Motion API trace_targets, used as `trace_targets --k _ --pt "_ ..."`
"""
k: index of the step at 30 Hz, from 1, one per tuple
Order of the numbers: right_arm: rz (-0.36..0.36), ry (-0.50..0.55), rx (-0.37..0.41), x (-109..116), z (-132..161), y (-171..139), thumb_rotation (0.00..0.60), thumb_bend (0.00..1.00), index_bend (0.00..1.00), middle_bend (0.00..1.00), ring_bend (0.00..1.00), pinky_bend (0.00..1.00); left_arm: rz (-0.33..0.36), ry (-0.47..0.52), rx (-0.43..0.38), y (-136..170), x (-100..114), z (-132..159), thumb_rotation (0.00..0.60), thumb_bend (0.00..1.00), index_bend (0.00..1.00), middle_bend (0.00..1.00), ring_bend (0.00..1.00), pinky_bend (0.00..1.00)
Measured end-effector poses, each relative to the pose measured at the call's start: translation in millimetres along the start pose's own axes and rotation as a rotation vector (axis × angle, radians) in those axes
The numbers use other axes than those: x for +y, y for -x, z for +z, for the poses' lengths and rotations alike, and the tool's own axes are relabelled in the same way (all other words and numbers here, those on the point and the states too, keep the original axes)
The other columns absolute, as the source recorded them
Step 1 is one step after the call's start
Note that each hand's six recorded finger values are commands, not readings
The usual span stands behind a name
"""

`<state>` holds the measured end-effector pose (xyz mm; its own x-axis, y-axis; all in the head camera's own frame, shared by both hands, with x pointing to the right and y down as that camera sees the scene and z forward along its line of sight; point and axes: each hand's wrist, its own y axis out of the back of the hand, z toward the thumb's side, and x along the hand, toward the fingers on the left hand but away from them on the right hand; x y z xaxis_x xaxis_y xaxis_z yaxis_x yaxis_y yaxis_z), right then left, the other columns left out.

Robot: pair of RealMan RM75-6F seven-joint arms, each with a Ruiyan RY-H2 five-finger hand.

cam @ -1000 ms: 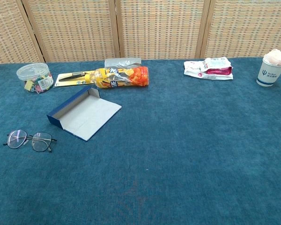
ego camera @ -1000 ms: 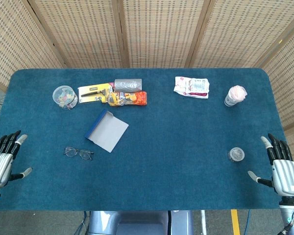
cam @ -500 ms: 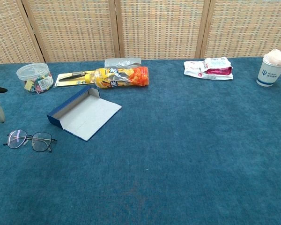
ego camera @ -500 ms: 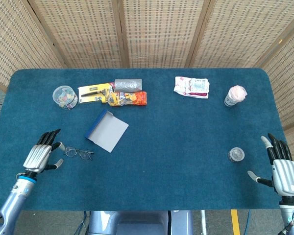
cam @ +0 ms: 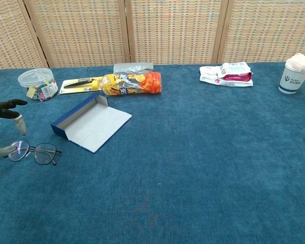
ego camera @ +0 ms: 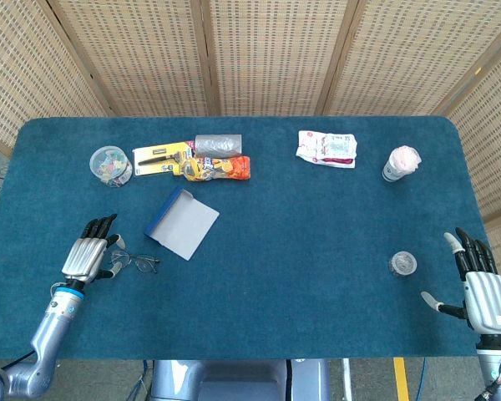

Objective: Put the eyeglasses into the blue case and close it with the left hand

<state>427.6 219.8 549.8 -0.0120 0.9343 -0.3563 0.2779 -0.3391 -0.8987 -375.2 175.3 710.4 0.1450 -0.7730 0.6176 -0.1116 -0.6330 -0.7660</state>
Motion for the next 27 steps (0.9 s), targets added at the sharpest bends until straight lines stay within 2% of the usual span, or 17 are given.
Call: trace_targets --k 16,27 --pt "0.003 0.010 0.000 0 0 0 0.600 0.00 0.00 0.00 0.00 0.00 -0.028 0.000 -0.014 -15 -13 15 0.600 0.36 0.43 0.00 0.00 0.00" --pt "0.006 0.014 0.000 0 0 0 0.600 0.00 0.00 0.00 0.00 0.00 -0.043 -0.006 -0.013 -21 -19 22 0.600 0.39 0.49 0.00 0.00 0.00"
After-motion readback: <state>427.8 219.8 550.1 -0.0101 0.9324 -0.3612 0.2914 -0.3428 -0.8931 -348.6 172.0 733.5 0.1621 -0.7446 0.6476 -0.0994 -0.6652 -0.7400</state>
